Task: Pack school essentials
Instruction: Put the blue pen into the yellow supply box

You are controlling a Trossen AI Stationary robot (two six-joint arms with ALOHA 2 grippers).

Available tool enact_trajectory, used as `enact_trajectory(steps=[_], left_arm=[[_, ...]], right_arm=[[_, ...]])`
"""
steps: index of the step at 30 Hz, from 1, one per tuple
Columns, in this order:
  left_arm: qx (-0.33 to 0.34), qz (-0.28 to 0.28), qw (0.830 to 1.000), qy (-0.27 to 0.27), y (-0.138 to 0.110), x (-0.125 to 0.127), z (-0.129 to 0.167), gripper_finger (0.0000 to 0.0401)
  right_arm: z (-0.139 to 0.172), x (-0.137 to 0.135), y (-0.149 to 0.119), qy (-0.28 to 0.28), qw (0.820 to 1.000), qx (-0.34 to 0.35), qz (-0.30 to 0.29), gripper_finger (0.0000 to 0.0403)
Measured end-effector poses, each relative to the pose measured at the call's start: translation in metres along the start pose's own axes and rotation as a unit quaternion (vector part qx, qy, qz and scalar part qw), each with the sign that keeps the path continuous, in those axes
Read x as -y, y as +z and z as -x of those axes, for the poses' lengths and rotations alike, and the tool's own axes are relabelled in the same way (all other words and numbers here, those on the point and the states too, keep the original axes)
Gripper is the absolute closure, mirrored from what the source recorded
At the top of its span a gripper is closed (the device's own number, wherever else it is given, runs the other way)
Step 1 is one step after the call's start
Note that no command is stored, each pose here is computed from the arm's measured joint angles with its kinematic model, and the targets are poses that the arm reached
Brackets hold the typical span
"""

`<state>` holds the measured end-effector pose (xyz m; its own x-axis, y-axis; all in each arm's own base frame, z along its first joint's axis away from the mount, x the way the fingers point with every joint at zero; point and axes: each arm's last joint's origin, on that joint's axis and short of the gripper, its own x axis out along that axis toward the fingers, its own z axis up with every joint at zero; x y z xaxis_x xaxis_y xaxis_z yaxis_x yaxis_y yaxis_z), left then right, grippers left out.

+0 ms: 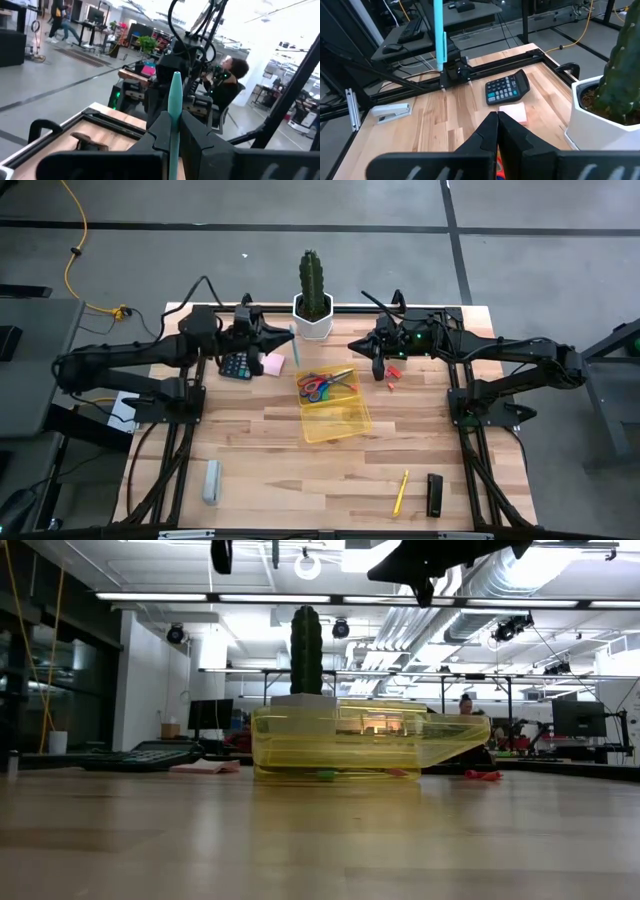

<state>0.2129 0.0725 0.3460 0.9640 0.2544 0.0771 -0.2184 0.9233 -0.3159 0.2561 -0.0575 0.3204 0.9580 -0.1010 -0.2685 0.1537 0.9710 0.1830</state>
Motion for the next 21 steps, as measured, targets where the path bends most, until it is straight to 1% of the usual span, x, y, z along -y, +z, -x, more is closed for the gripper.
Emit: enact_trajectory(steps=[4, 7, 9, 11, 14, 17, 19, 21], left_arm=[[0.003, 0.002, 1.000, 0.001, -0.001, -0.001, -0.003, 0.0398], [0.000, 0.003, 1.000, 0.001, -0.003, -0.002, -0.006, 0.0398], [-0.004, 0.001, 1.000, 0.003, -0.005, -0.002, -0.008, 0.0398], [-0.010, 0.003, 1.000, 0.004, -0.007, -0.003, -0.010, 0.0398], [-0.020, 0.016, 1.000, 0.006, -0.014, -0.005, -0.017, 0.0398], [-0.019, 0.020, 1.000, -0.001, -0.020, -0.005, -0.027, 0.0398], [-0.011, 0.024, 1.000, -0.011, -0.023, -0.003, -0.033, 0.0398], [-0.013, 0.031, 0.999, -0.015, -0.029, -0.002, -0.040, 0.0398]], right_arm=[[0.000, 0.000, 0.000, 0.001, 1.000, 0.000, -0.001, 0.0402], [0.000, -0.001, 0.002, 0.012, 0.999, 0.010, -0.032, 0.0396], [-0.004, -0.003, 0.005, 0.039, 0.997, 0.026, -0.055, 0.0380], [-0.010, -0.006, 0.006, 0.062, 0.995, 0.041, -0.067, 0.0351], [-0.022, -0.014, 0.008, 0.087, 0.991, 0.073, -0.073, 0.0293], [-0.036, -0.019, 0.004, 0.084, 0.990, 0.087, -0.070, 0.0235], [-0.043, -0.021, 0.002, 0.086, 0.989, 0.097, -0.064, 0.0209], [-0.050, -0.020, 0.000, 0.088, 0.988, 0.104, -0.067, 0.0193]])
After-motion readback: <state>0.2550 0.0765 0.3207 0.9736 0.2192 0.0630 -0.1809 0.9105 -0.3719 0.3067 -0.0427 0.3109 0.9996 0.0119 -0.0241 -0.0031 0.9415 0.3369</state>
